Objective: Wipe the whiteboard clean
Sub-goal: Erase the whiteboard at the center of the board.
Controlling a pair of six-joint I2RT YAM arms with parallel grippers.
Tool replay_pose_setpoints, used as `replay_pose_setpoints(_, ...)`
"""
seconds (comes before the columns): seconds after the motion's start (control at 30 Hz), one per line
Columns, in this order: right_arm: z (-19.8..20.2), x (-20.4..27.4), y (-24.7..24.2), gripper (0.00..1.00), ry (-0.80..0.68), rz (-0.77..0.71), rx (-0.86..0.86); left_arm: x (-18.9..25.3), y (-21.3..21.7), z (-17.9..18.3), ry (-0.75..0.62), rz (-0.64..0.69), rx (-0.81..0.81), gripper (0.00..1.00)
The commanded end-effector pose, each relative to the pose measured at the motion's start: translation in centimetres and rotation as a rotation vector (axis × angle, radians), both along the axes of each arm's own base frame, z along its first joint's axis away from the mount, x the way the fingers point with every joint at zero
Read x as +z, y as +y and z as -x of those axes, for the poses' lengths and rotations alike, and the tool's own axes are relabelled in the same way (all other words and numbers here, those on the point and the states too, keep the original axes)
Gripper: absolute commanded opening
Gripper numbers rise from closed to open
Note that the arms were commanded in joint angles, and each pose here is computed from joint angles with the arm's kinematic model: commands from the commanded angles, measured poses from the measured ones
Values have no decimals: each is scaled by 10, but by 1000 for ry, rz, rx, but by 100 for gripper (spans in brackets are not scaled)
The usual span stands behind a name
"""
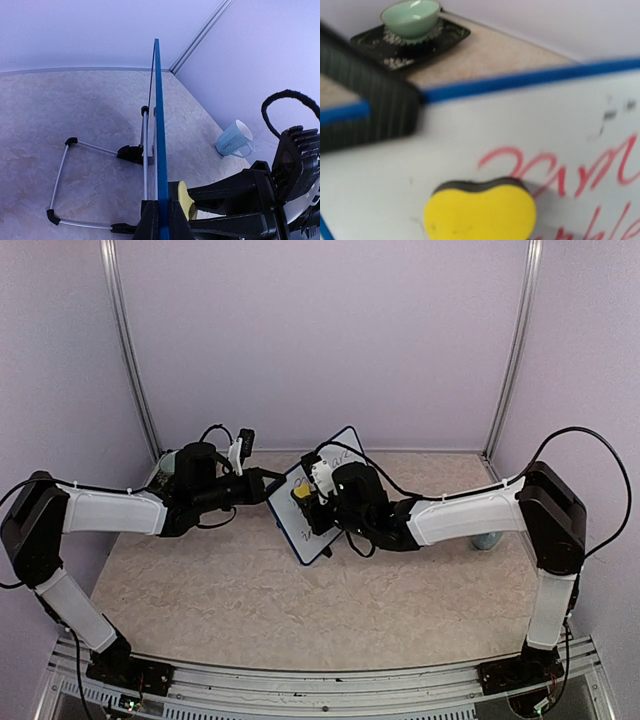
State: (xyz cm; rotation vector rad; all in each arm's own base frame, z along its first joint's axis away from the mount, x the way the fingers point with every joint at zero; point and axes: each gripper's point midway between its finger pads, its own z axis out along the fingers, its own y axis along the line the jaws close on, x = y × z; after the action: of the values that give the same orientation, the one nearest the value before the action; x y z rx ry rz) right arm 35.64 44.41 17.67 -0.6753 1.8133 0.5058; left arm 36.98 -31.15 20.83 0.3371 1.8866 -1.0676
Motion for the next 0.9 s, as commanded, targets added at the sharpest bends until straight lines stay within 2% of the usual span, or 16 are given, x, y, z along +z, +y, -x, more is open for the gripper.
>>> replay_pose_setpoints(0.0, 10, -24, 0, 17, 49, 32, 28, -27, -17, 33, 104, -17, -124, 0)
replay_pose_setpoints(0.17, 9, -15, 3, 17, 31, 17, 20, -26, -17, 35, 100, -14, -129, 0)
replay_pose_setpoints(0.43, -12, 39, 10, 17, -55, -27, -31, -23, -18, 38, 81, -5, -148, 0)
replay_pose_setpoints(0.53, -11, 38, 11, 17, -54, -27, -25, -23, -19, 40, 78, -1, -155, 0)
replay_pose_setpoints(0.6, -10, 29, 10, 17, -35, -21, -26, -24, -19, 39, 77, 0, -156, 6)
replay_pose_setpoints(0.67, -7, 17, 7, 17, -14, -10, -29, -24, -19, 39, 77, 3, -158, 18)
replay_pose_setpoints(0.87, -7, 9, -8, 17, -6, 12, -72, -23, -22, 41, 84, 19, -171, 30)
